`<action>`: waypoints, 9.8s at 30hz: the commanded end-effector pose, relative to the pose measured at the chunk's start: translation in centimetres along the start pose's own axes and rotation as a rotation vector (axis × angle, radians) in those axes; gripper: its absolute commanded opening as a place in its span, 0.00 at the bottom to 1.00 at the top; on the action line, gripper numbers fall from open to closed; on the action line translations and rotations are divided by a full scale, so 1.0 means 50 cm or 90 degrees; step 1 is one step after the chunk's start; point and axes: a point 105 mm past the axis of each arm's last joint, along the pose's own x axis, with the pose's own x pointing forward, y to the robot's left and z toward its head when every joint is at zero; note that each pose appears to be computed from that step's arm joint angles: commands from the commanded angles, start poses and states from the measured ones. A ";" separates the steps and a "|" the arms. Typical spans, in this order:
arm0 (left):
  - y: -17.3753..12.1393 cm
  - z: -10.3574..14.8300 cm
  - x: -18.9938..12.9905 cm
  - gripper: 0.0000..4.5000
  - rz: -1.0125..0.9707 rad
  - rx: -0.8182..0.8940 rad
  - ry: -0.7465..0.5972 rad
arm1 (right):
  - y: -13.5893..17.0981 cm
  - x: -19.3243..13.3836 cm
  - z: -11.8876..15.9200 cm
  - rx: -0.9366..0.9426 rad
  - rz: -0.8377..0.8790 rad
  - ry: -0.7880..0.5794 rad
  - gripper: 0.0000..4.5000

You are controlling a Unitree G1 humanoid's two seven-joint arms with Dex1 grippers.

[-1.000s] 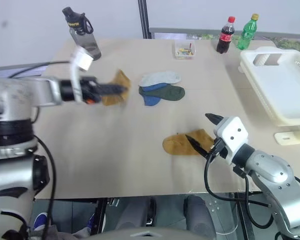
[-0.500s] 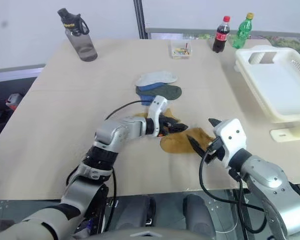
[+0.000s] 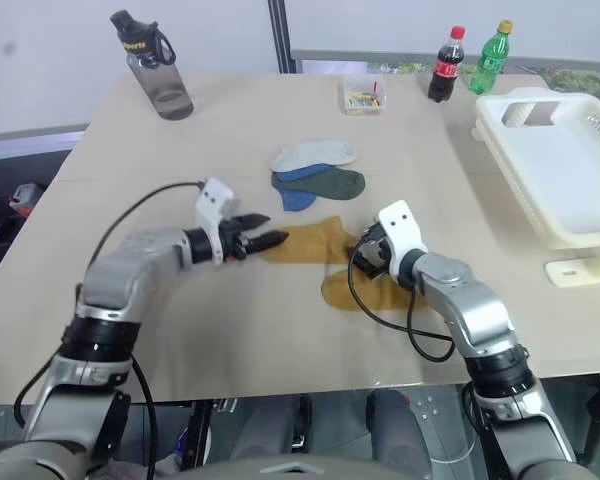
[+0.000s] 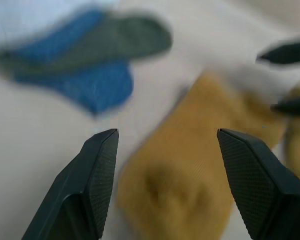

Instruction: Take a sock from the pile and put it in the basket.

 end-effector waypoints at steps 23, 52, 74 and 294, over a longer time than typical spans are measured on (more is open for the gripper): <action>-0.191 0.067 -0.023 0.03 -0.329 -0.214 0.012 | 0.012 -0.279 0.033 0.009 -0.057 -0.046 0.02; -0.197 0.040 0.020 0.58 -0.220 -0.052 -0.026 | -0.022 -0.249 -0.065 0.031 -0.106 -0.020 0.00; -0.138 -0.005 -0.005 0.78 -0.199 -0.058 -0.022 | 0.106 -0.257 0.108 0.031 0.119 -0.253 0.00; -0.114 0.062 0.001 1.00 -0.314 -0.152 -0.086 | 0.044 -0.164 0.007 0.063 0.019 -0.025 0.99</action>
